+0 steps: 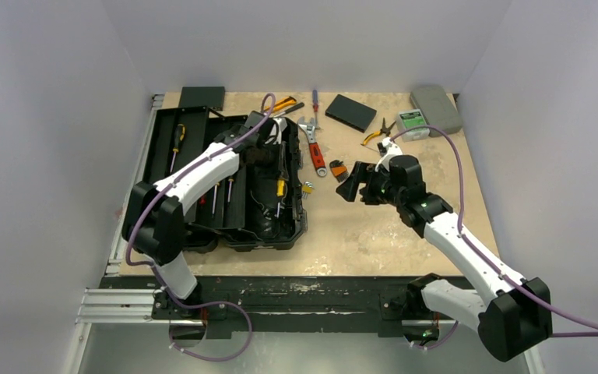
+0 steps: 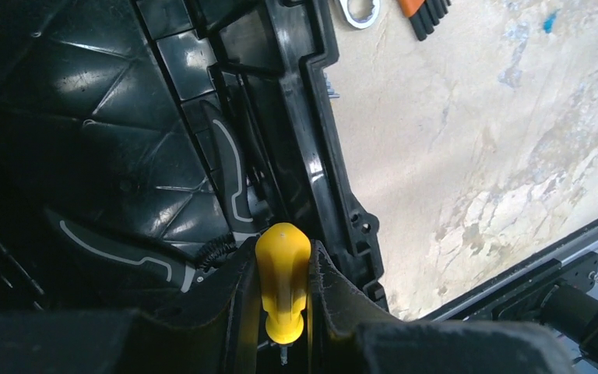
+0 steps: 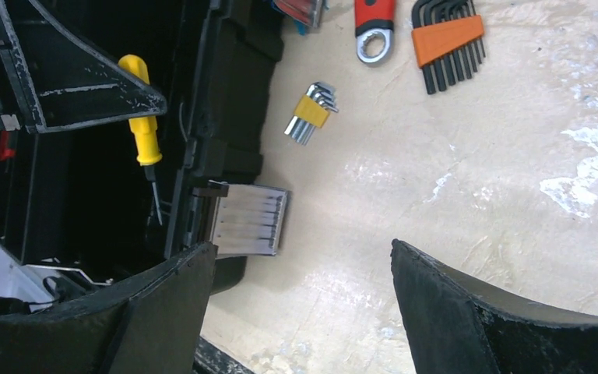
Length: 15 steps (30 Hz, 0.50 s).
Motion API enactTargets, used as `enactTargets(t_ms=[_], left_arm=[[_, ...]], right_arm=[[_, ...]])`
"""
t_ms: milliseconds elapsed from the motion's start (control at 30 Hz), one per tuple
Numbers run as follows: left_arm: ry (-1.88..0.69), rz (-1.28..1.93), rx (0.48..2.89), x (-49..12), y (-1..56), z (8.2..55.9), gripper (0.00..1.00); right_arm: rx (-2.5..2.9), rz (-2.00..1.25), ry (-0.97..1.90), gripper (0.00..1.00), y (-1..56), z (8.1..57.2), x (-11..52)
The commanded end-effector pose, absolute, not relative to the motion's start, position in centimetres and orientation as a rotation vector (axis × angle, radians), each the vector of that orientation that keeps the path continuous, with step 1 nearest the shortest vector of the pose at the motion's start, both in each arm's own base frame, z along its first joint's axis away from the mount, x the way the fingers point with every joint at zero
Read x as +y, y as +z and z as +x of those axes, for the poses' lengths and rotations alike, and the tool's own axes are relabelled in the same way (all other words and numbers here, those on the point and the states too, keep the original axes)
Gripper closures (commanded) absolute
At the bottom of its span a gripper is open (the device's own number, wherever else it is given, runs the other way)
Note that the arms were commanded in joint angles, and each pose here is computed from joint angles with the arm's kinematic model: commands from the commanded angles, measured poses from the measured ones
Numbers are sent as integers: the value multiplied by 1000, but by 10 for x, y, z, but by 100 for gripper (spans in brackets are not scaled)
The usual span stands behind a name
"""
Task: Pack the tool kit
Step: Place the screwdriver in the toolbox.
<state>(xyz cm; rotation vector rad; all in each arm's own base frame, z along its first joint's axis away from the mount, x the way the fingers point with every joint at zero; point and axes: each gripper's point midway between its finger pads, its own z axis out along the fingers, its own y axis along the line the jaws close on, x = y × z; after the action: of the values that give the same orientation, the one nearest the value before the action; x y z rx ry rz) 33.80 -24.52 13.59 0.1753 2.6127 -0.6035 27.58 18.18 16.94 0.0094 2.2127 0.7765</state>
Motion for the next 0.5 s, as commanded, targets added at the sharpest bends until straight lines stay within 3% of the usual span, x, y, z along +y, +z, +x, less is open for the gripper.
enactTargets(t_ms=[0,33,167,200,300,467], left_arm=[[-599,192,2570,-249,145,356,100],[-587,190,2577,-248,143,357,99],[-539,163,2550,-238,154,354,48],[-535,155,2528,-235,159,352,39],[-512,132,2468,-225,178,348,26],[-533,147,2368,-219,213,335,19]], right_arm=[[2199,55,696,18,166,279,170],[2206,60,677,17,163,280,167],[2238,109,572,16,150,291,156],[2261,129,520,17,143,294,151],[2329,129,294,19,131,310,129],[2378,47,102,16,122,345,122]])
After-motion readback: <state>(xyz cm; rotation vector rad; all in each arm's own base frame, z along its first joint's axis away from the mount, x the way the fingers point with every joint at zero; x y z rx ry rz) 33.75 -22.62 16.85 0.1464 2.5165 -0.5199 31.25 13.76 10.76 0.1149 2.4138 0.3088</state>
